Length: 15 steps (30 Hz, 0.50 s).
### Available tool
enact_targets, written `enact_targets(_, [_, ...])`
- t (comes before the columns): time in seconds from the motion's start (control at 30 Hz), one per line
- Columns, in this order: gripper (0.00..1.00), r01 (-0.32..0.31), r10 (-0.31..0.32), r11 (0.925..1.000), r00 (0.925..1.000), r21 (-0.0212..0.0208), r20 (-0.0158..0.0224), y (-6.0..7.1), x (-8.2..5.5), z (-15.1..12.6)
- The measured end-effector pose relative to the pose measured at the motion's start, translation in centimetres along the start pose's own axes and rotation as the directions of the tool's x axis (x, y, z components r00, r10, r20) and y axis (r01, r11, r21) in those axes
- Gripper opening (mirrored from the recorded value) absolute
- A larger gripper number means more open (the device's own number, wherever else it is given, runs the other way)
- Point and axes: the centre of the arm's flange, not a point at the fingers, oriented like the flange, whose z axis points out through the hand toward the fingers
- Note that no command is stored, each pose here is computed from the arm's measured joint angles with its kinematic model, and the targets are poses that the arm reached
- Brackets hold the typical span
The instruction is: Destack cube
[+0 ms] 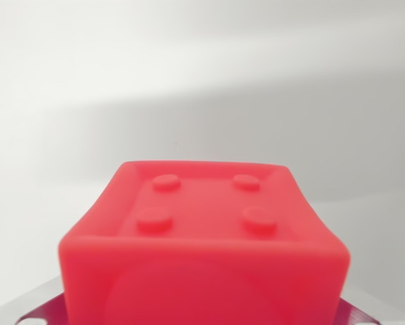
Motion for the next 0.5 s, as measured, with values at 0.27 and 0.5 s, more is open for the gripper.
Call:
enact_targets(0.27, [0.00,0.000,0.000,1.0000,1.0000,0.0001,0.0001,0.0,0.0,1.9])
enact_targets(0.5, [0.00,0.000,0.000,1.0000,1.0000,0.0000,-0.0003,0.0,0.0,3.4])
